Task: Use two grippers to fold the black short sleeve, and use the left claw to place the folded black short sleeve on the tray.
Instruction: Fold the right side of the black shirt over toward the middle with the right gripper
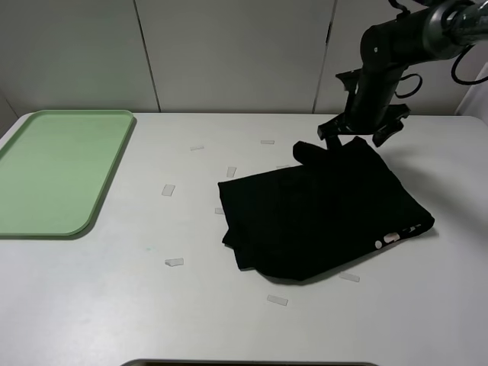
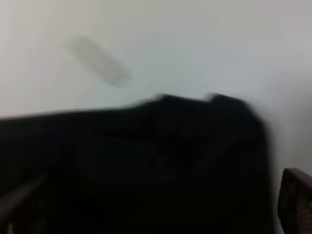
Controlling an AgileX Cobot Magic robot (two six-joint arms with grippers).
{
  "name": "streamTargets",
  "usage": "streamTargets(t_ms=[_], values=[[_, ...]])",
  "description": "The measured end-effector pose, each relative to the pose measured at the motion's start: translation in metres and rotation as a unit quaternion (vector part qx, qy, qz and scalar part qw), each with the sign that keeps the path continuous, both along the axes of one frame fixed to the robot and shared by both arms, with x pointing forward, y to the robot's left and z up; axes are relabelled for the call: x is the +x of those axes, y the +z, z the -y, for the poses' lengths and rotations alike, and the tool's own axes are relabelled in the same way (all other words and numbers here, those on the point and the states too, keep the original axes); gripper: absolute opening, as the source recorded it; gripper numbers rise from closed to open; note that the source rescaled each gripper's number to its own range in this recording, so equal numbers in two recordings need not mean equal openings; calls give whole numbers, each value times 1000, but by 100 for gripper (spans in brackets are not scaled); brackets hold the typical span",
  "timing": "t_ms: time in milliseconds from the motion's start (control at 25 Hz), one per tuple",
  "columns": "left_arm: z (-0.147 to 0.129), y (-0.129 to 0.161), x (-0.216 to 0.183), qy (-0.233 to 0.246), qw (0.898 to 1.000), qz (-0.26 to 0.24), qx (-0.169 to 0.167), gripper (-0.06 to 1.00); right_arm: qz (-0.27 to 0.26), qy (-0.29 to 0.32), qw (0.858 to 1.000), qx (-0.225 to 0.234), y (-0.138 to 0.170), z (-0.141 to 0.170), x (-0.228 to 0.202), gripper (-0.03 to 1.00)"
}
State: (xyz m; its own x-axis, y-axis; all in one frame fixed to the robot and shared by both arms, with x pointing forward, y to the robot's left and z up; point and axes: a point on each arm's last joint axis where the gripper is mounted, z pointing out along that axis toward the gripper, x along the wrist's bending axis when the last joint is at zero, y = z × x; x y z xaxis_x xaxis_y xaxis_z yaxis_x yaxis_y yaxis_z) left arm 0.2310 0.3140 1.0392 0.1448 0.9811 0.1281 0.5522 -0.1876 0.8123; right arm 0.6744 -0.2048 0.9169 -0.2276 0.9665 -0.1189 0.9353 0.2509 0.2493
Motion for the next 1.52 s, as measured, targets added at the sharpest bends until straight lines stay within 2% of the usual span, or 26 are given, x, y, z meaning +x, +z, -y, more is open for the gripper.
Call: streamTargets(t_ms=[240, 400, 720, 920, 1200, 1360, 1520], values=[[0, 0, 0, 0, 1000, 0, 0, 88, 47, 18, 997, 53, 2, -34, 2, 100], [0, 0, 0, 0, 1000, 0, 0, 88, 59, 29, 995, 69, 2, -45, 2, 100], [0, 0, 0, 0, 1000, 0, 0, 88, 20, 72, 997, 26, 9, -41, -7, 100], [0, 0, 0, 0, 1000, 0, 0, 88, -2, 71, 997, 11, 37, -37, -12, 100], [0, 0, 0, 0, 1000, 0, 0, 88, 20, 74, 997, -7, 78, -33, -14, 100], [0, 0, 0, 0, 1000, 0, 0, 88, -10, 66, 997, -37, 77, -20, -17, 100], [0, 0, 0, 0, 1000, 0, 0, 88, -20, 54, 997, -43, 67, -5, -17, 100]])
